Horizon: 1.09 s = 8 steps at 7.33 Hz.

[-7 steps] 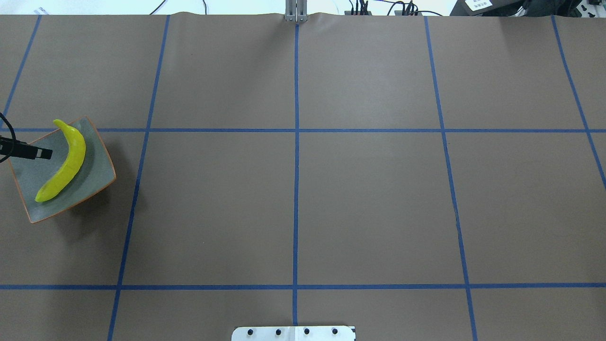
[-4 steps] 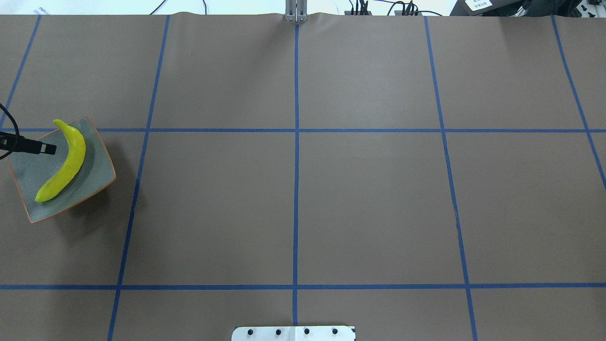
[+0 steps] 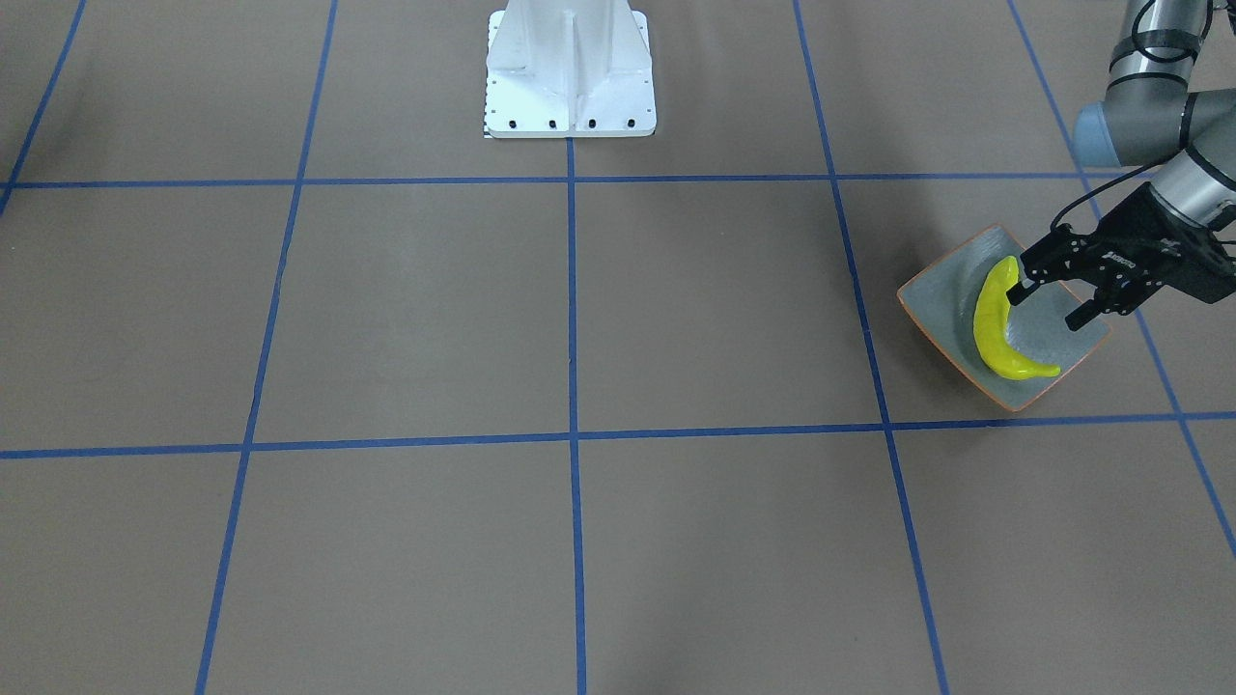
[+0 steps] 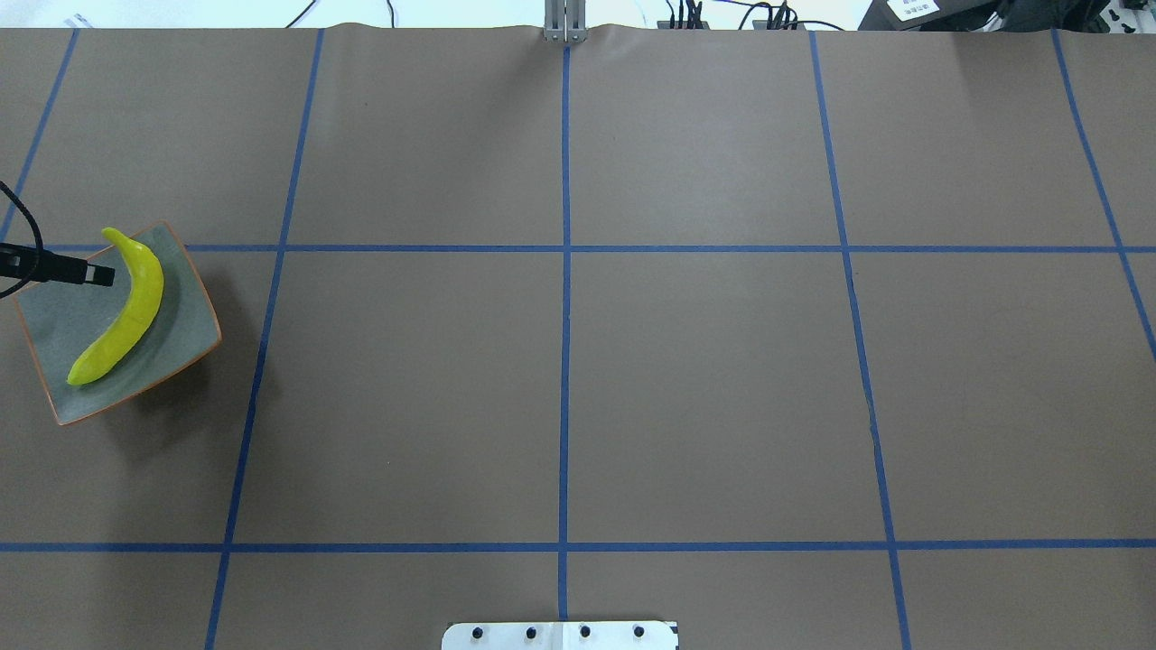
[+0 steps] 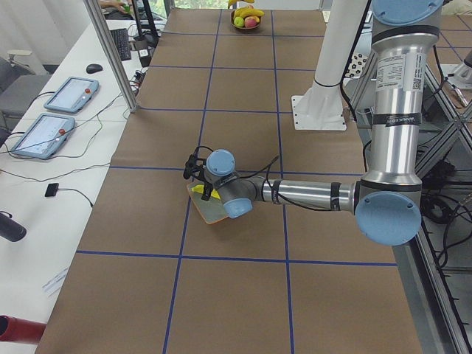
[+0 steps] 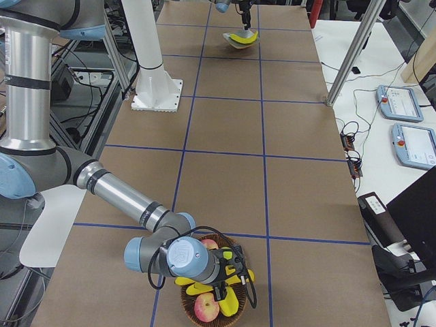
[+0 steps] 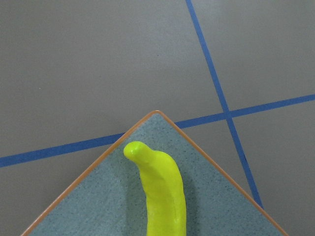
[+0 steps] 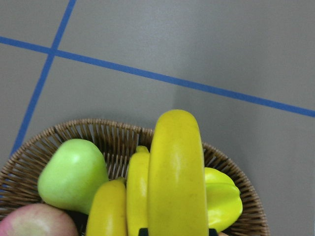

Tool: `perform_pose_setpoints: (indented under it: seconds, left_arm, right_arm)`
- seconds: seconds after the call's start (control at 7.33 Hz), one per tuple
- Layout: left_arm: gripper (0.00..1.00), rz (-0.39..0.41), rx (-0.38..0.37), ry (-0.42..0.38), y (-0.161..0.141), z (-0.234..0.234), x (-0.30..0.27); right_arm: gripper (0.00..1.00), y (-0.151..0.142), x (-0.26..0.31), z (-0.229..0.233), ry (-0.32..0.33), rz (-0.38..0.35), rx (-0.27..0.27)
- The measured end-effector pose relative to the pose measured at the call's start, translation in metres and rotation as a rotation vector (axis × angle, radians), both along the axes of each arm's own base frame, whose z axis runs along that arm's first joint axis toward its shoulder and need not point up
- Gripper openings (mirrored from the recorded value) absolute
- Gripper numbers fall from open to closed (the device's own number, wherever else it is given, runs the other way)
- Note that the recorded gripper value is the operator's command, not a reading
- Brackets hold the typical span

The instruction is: Transfer all bananas from basket to plate

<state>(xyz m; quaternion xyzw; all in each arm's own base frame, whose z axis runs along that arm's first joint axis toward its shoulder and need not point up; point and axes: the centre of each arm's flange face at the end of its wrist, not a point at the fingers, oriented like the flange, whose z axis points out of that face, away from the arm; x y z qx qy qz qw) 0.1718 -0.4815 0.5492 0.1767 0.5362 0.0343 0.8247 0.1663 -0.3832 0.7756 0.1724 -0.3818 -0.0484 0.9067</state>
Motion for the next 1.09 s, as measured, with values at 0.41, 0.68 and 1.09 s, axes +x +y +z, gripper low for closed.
perform_pose_setpoints:
  seconds: [0.41, 0.68, 1.09]
  left_arm:
    - [0.98, 0.003, 0.018, 0.101, -0.030, -0.072, 0.036]
    - [0.98, 0.043, -0.009, 0.208, -0.043, -0.148, 0.092]
    - [0.97, 0.160, -0.017, 0.326, -0.030, -0.260, 0.205]
  right_arm:
    - [0.00, -0.075, -0.066, -0.119, -0.109, 0.026, -0.104]
    - [0.00, -0.142, -0.166, -0.231, -0.203, 0.045, -0.195]
    - [0.00, -0.200, -0.321, -0.396, -0.328, 0.075, -0.326]
